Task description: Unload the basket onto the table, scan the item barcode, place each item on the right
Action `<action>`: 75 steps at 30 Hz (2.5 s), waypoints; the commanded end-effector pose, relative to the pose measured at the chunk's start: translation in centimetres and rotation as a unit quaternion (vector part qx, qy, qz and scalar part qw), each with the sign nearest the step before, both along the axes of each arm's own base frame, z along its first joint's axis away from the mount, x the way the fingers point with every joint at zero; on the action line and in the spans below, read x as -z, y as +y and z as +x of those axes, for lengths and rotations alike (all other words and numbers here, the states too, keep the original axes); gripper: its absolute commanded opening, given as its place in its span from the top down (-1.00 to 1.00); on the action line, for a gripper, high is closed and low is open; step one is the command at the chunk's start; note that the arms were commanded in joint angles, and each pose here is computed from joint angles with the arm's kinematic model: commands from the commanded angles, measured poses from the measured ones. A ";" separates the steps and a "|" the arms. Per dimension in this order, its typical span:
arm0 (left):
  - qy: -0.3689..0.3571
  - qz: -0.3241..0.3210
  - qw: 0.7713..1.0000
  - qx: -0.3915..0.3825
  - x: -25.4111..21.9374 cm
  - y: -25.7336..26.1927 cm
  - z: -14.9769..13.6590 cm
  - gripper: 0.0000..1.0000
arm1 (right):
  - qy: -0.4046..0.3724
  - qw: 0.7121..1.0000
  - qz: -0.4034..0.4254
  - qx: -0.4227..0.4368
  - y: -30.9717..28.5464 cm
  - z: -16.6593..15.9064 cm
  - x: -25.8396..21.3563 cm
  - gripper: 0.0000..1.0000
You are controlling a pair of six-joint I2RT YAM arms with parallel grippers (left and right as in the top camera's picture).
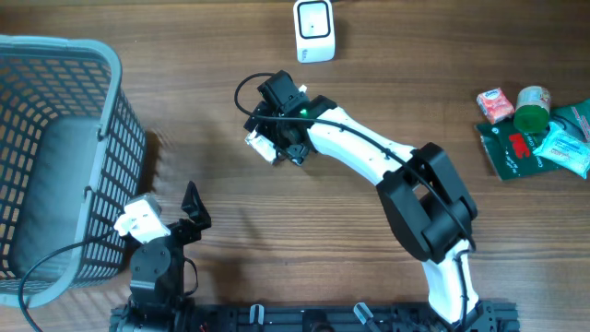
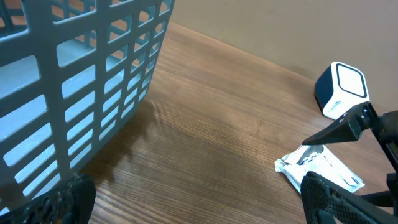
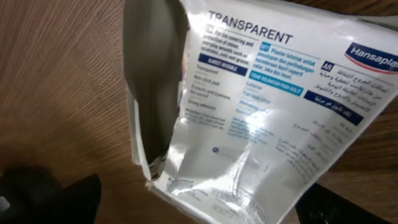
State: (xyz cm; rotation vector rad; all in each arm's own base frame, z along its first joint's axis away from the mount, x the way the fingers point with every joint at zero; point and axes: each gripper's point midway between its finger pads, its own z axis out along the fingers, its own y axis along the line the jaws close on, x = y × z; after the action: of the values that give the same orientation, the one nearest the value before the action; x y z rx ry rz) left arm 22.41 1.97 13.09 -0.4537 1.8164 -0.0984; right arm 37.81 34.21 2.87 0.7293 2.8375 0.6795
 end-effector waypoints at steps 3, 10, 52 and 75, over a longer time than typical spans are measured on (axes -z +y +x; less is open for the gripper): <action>-0.004 -0.002 1.000 -0.003 -0.1 0.1 0.0 -1.00 | 0.060 0.998 -0.015 0.007 0.0 -1.5 5.5 -0.99; -0.004 -0.002 1.000 -0.003 -0.1 0.1 0.0 -1.00 | 0.062 0.998 -0.006 0.008 0.5 -1.3 6.4 -0.99; -0.004 -0.002 1.000 -0.003 -0.1 0.1 0.0 -1.00 | 0.076 0.967 -0.184 -0.161 -8.7 -5.7 -0.5 -0.99; -0.004 -0.002 1.000 -0.003 -0.1 0.1 0.0 -1.00 | 0.099 0.967 -0.177 -0.155 -6.9 -6.1 4.3 -1.00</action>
State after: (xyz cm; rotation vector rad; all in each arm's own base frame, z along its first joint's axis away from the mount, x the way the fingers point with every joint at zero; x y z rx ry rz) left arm 22.41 1.97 13.08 -0.4537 1.8168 -0.0982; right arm 32.66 27.36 0.05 0.2993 3.1274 0.1488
